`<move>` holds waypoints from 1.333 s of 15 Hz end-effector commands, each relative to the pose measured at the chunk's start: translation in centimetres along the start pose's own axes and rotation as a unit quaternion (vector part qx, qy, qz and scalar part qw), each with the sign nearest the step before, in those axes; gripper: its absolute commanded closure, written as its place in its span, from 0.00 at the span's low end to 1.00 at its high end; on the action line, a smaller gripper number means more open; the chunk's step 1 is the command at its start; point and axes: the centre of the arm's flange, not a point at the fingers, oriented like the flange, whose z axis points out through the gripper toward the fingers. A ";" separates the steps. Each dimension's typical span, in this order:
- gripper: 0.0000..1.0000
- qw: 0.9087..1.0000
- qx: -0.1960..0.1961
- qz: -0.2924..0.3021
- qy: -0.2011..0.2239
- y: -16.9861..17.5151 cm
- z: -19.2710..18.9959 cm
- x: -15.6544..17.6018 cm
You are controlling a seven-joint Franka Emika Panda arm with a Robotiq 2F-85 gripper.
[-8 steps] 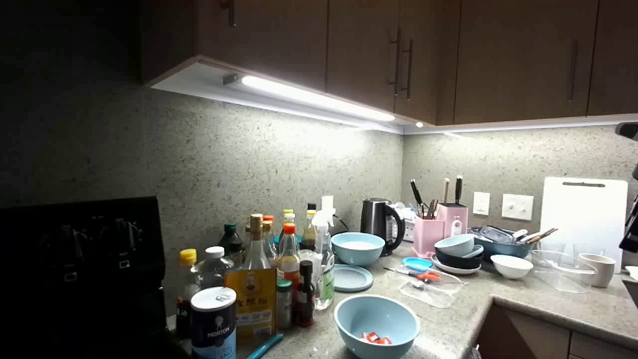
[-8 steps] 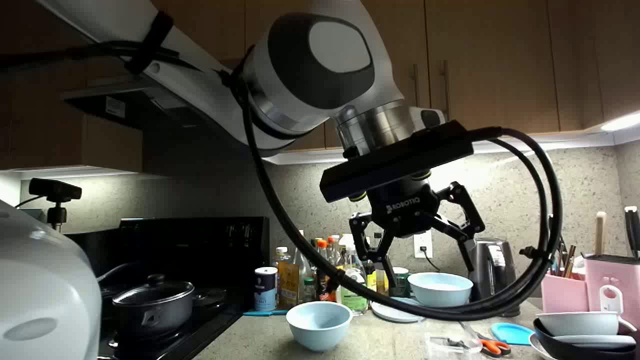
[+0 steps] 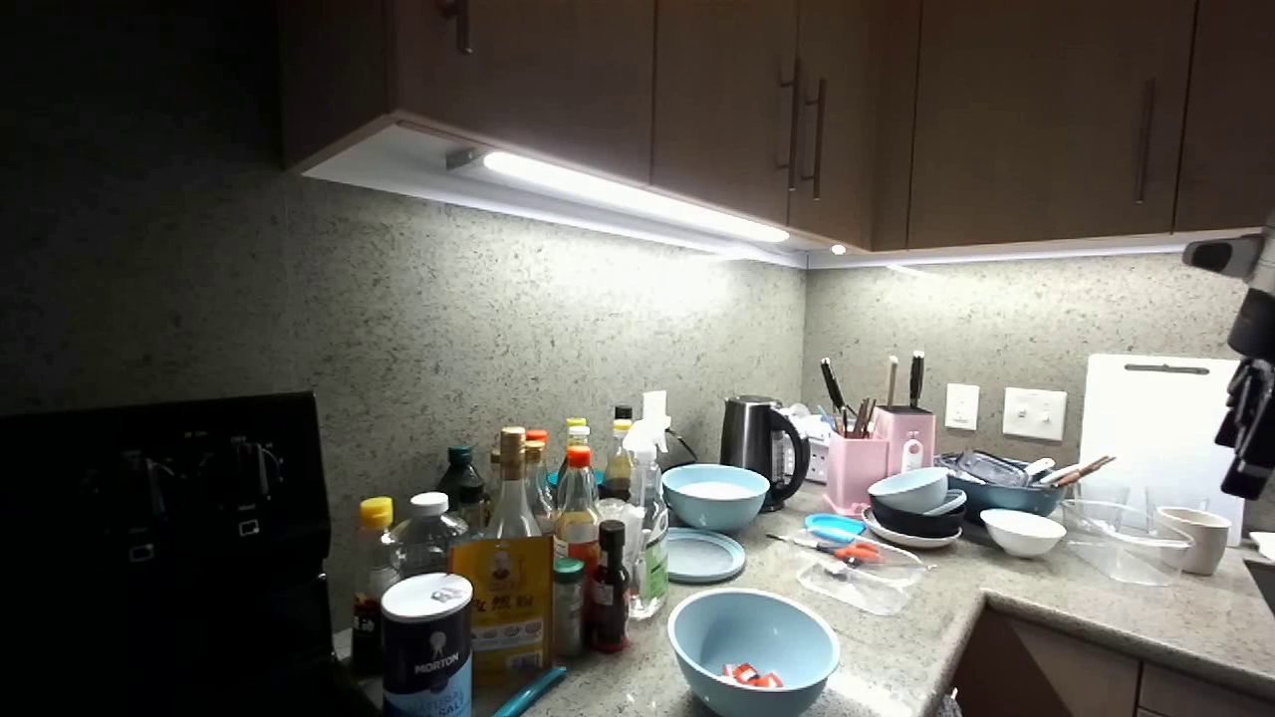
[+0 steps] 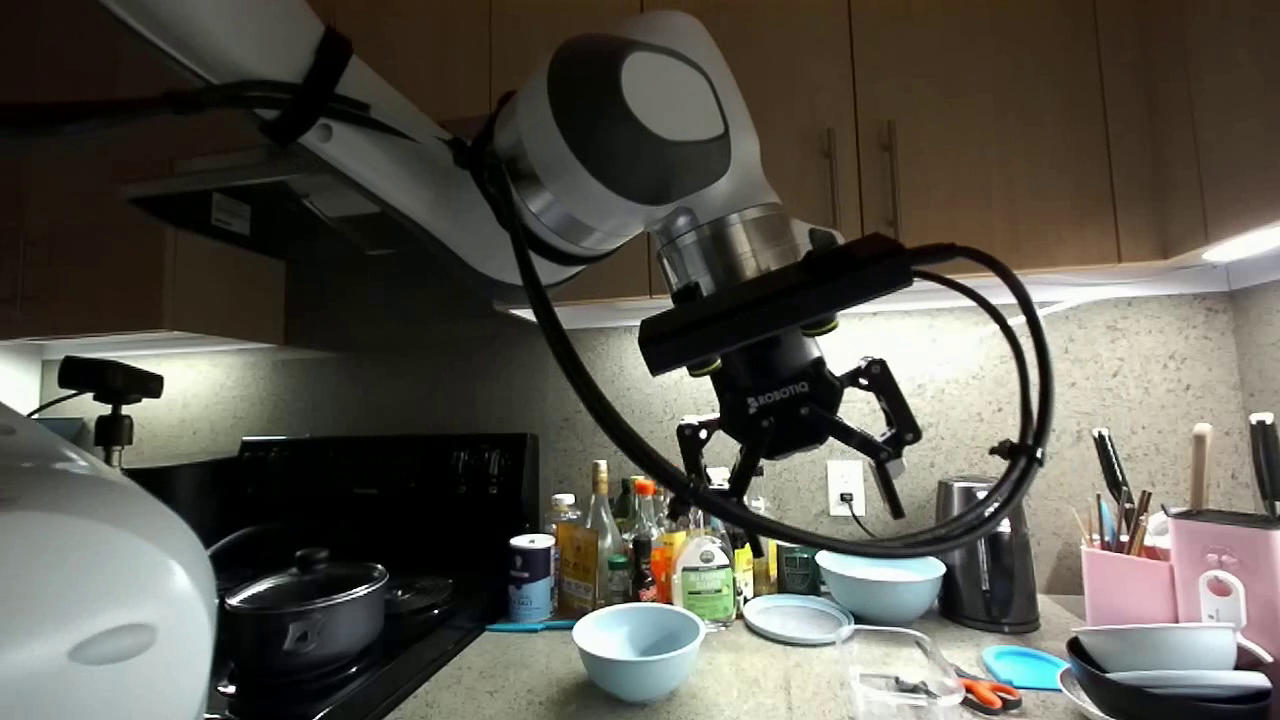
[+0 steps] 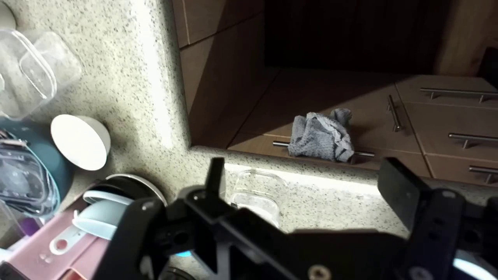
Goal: Remove the silver spoon from the lunchbox and put it in the blue bowl
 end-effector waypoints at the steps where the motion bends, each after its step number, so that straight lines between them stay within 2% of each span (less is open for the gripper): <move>1: 0.00 0.995 0.012 -0.095 -0.020 -0.1 -1.7 5.3; 3: 0.00 0.993 0.007 -0.113 -0.029 -0.6 -2.4 7.5; 4: 0.00 0.996 0.001 -0.087 -0.011 -1.6 -2.1 5.2; 6: 0.00 0.995 -0.001 -0.102 -0.020 -1.8 -2.4 6.8; 10: 0.00 0.994 0.000 -0.103 -0.025 -1.6 -2.1 7.1; 11: 0.00 0.996 0.001 -0.085 -0.037 -1.3 -1.6 8.5; 13: 0.00 0.997 0.018 -0.076 -0.028 -0.6 -0.9 11.3; 16: 0.00 0.998 -0.021 -0.058 -0.034 0.3 0.6 16.1; 20: 0.00 0.995 -0.054 -0.064 -0.050 0.3 3.6 21.5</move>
